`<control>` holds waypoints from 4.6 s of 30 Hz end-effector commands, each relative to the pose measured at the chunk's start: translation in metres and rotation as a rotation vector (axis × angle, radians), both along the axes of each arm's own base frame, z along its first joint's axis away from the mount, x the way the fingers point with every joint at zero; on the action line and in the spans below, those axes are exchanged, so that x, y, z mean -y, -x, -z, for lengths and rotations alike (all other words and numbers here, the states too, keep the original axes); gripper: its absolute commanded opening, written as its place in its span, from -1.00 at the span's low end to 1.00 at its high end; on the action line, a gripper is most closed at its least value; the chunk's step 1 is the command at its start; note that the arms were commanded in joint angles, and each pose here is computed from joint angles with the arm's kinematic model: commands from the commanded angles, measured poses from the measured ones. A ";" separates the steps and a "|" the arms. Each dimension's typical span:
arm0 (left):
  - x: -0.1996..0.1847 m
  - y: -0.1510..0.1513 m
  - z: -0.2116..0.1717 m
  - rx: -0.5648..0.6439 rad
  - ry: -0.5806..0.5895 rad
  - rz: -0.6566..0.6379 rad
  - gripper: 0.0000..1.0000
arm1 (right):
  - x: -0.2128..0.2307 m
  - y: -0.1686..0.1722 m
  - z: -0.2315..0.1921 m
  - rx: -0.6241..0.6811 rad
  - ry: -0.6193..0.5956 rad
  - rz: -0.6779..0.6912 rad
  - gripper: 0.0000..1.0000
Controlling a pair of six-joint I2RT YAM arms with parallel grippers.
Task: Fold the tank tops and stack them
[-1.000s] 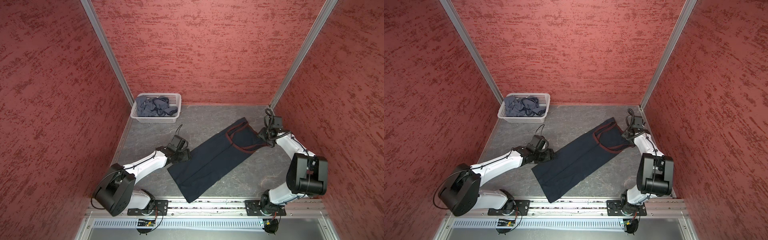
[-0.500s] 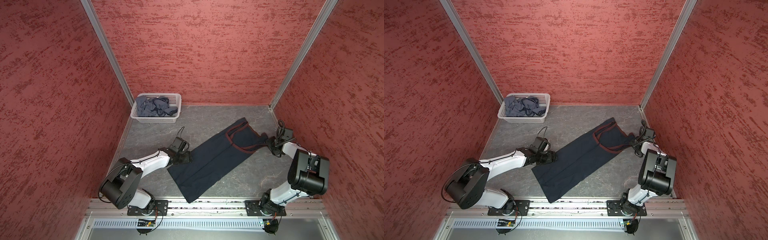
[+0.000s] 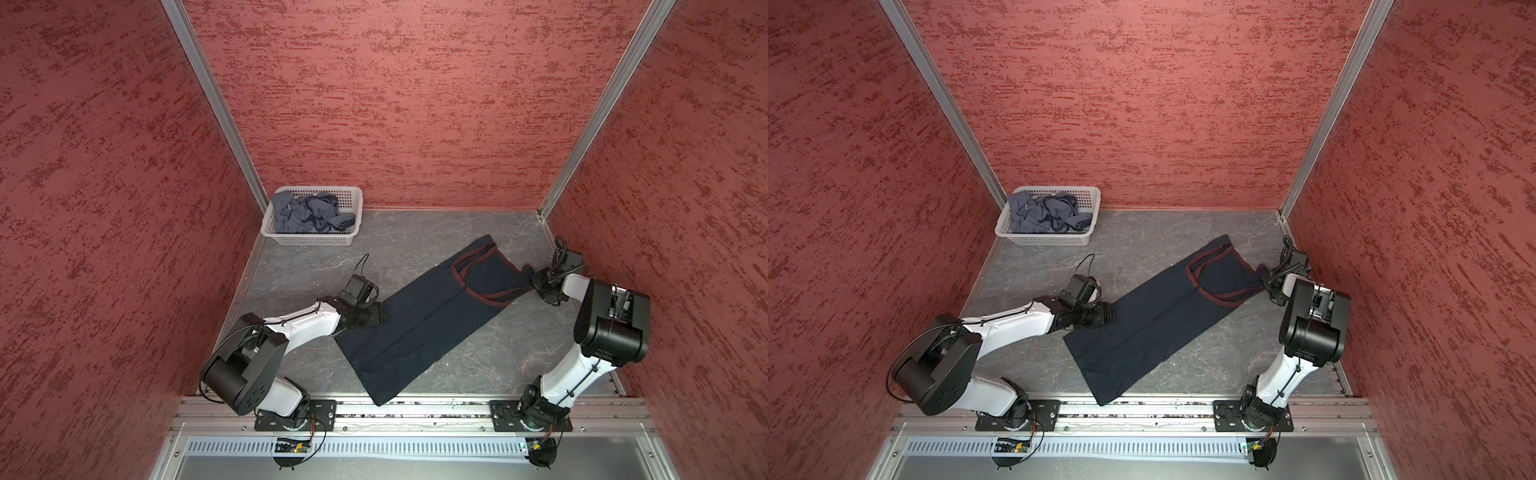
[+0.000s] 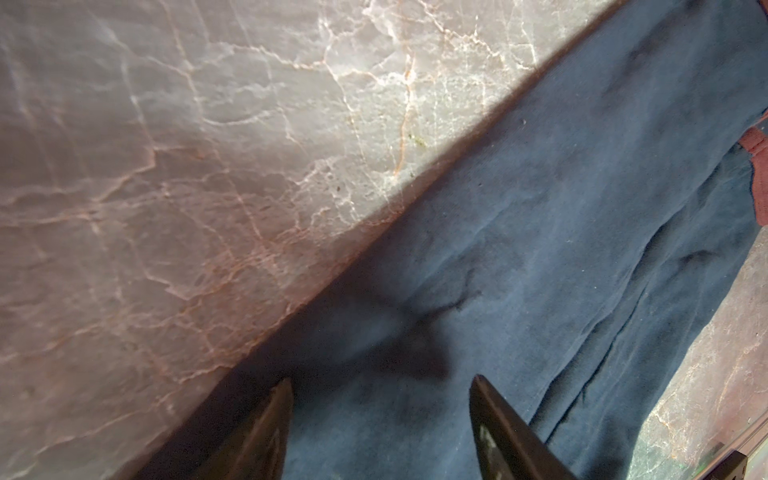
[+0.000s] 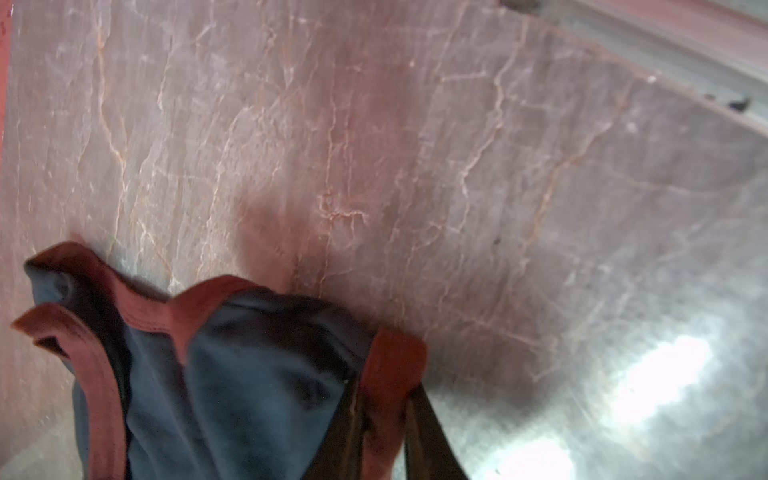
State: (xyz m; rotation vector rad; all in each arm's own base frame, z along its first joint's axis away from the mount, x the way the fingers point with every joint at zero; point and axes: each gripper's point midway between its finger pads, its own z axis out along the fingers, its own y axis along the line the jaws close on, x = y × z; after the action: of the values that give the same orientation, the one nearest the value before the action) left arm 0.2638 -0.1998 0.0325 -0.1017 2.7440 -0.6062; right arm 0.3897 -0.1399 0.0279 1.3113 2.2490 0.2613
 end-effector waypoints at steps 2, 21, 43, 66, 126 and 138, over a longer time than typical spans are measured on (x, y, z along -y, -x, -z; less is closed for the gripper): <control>-0.001 0.002 0.009 -0.020 -0.006 -0.010 0.38 | 0.012 -0.008 -0.034 -0.024 0.164 0.012 -0.83; 0.000 0.009 0.017 -0.046 -0.023 -0.010 0.38 | -0.015 -0.071 -0.045 -0.296 0.452 -0.184 -0.83; 0.011 0.014 0.014 -0.036 -0.041 0.013 0.38 | -0.082 -0.138 -0.024 -0.325 0.488 -0.350 -0.62; 0.008 0.119 0.053 -0.179 -0.132 0.154 0.37 | -0.125 -0.214 0.008 -0.191 0.321 -0.511 -0.39; 0.089 0.029 -0.025 0.106 0.006 0.306 0.45 | -0.191 -0.087 -0.082 0.001 0.259 -0.654 0.65; 0.083 0.030 -0.019 0.099 0.002 0.292 0.44 | -0.111 -0.138 -0.062 0.081 0.109 -0.437 0.34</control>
State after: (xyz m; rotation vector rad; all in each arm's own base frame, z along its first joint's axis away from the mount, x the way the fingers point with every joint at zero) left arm 0.2307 -0.2830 0.0502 0.3241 2.7029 -0.6549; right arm 0.5026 -0.0148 0.0822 0.6743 2.5110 0.2478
